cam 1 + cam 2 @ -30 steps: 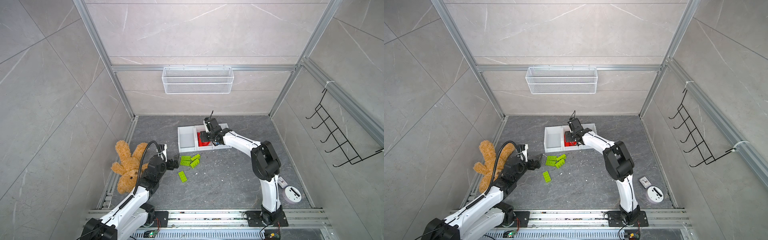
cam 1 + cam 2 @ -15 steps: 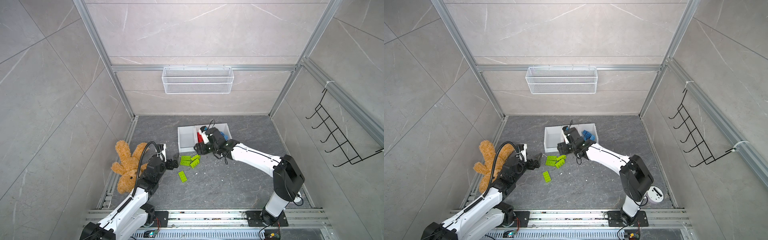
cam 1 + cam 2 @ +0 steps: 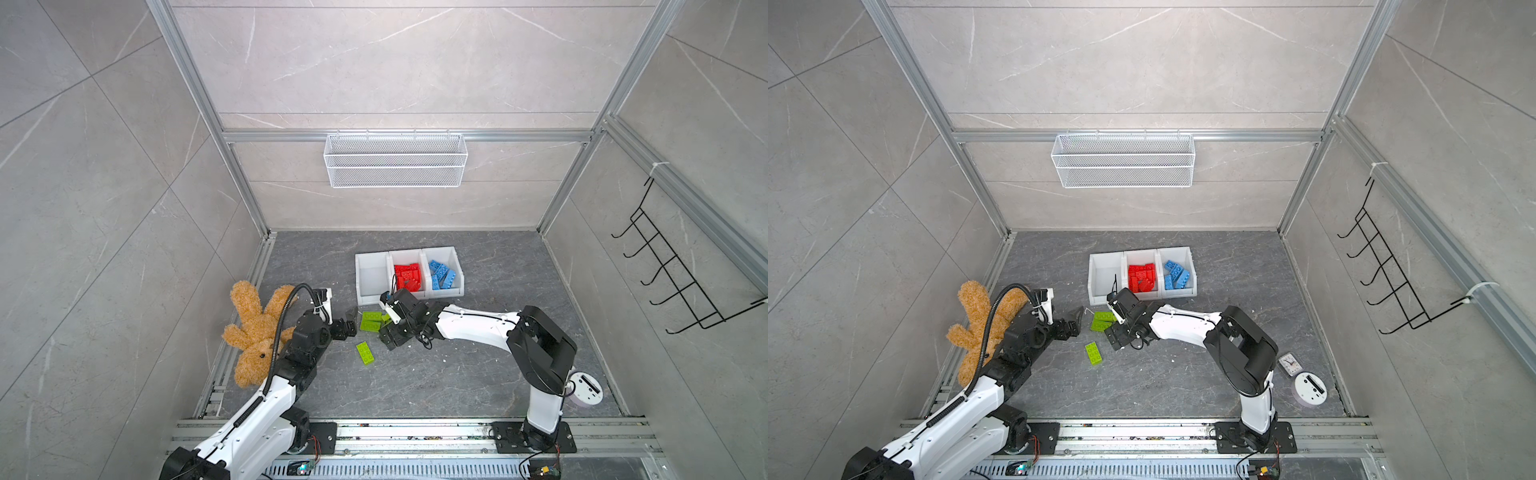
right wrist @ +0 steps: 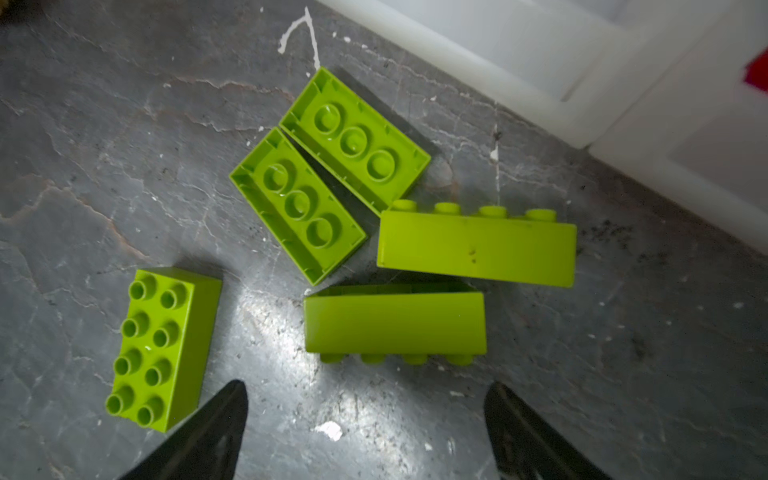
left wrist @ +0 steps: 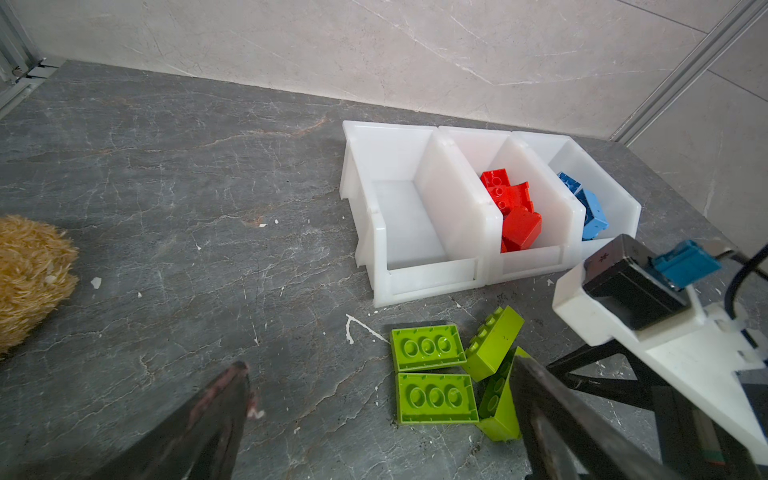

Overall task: Sort the legos into containers by color
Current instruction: 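Move the right gripper to the green bricks and grasp a long one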

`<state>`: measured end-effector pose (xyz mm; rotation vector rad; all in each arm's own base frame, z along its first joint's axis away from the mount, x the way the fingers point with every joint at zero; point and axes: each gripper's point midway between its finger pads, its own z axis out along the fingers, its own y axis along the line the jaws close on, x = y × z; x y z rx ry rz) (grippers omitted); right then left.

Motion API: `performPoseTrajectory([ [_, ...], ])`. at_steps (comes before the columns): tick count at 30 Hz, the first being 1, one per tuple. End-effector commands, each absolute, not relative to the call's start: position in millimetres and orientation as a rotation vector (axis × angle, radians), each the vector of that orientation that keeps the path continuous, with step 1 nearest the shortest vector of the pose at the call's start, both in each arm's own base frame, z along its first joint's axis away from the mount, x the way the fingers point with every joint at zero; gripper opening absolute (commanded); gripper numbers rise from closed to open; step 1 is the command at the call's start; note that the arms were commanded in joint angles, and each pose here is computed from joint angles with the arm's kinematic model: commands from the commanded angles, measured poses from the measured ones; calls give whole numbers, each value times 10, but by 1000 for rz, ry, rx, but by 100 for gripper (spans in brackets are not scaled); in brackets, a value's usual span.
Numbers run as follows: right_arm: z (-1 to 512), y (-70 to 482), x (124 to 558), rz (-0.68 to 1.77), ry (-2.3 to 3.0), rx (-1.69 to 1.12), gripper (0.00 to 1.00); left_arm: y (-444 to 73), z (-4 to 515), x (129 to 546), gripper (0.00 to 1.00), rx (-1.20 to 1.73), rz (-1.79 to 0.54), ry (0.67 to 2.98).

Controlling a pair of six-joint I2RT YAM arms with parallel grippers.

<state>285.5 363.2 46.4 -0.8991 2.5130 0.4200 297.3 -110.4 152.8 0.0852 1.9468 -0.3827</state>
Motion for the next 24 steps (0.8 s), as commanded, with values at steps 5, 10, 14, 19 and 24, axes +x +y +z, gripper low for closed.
performPoseTrajectory([
  [5, 405, 3635, 3007, 264, 2495, -951, 91, -1097, 1647, 3010, 100, 77, -381, 1910],
  [10, 335, 3643, 3059, 220, 2500, -965, 89, -1092, 1653, 3004, 100, 78, -379, 1907],
  [14, 320, 3675, 3099, 222, 2492, -950, 85, -1092, 1650, 3002, 99, 78, -380, 1907],
  [19, 331, 3727, 3136, 224, 2485, -929, 77, -1090, 1655, 3001, 99, 78, -380, 1906],
  [24, 313, 3728, 3123, 216, 2488, -917, 72, -1087, 1658, 2999, 100, 77, -379, 1905],
])
